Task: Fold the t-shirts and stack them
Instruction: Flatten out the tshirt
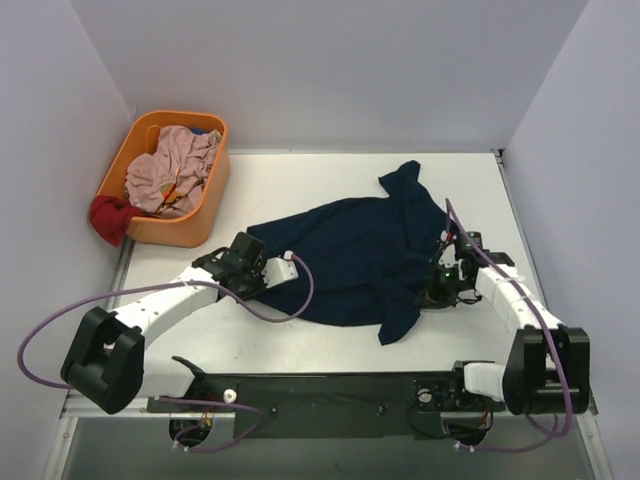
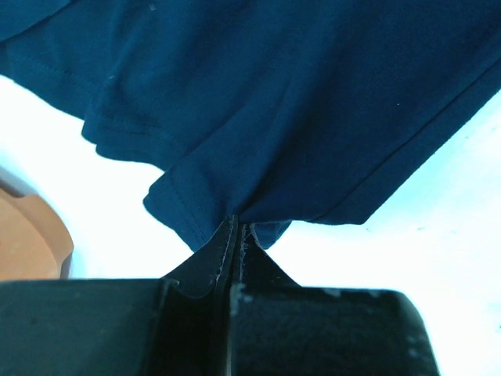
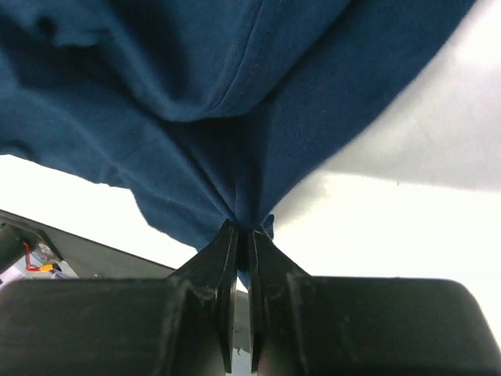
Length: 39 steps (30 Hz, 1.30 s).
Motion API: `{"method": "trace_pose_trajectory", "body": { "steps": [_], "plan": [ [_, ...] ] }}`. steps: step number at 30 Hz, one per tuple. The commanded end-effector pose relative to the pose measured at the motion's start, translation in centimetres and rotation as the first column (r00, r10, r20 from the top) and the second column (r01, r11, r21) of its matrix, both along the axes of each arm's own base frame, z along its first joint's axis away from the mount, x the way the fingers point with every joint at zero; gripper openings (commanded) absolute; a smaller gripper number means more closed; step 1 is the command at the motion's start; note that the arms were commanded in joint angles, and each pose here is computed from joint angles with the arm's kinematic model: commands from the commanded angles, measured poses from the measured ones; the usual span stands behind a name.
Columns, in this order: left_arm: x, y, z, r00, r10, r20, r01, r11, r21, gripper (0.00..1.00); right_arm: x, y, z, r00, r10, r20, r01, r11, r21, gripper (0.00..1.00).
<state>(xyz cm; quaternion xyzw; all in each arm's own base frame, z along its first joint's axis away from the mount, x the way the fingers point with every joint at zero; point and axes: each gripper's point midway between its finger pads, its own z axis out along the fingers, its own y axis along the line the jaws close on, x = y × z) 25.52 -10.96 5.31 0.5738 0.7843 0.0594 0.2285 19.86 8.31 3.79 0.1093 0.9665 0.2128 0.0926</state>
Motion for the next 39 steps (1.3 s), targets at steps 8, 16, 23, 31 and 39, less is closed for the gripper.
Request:
{"method": "trace_pose_trajectory", "body": {
  "steps": [8, 16, 23, 31, 39],
  "plan": [
    [1.8, 2.4, 13.9, 0.959, 0.273, 0.082, -0.254, 0.948, -0.191, 0.00, -2.1, -4.9, 20.9, 0.871, -0.252, 0.423, 0.290, 0.957, -0.027, 0.00],
    [15.9, 0.9, 29.6, 0.841, 0.426, 0.333, -0.258, 0.857, -0.446, 0.00, 9.4, -8.3, 31.9, 0.707, -0.285, 0.647, 0.341, 0.939, 0.041, 0.00],
    [28.0, -1.7, 41.6, 0.643, 0.520, 0.562, -0.082, 0.777, -0.624, 0.00, 24.6, -9.2, 43.9, 0.419, -0.296, 0.858, 0.249, 0.947, 0.205, 0.00],
    [27.9, 0.3, 52.3, 0.335, 0.589, 0.736, 0.109, 0.752, -0.651, 0.00, 27.1, -7.1, 52.0, 0.198, -0.278, 0.940, 0.105, 0.959, 0.261, 0.00],
    [27.1, -0.6, 40.9, 0.612, 0.397, 0.684, 0.009, 0.861, -0.508, 0.00, 22.8, -4.9, 36.7, 0.482, -0.212, 0.850, 0.090, 0.977, 0.193, 0.00]
  ]
}}
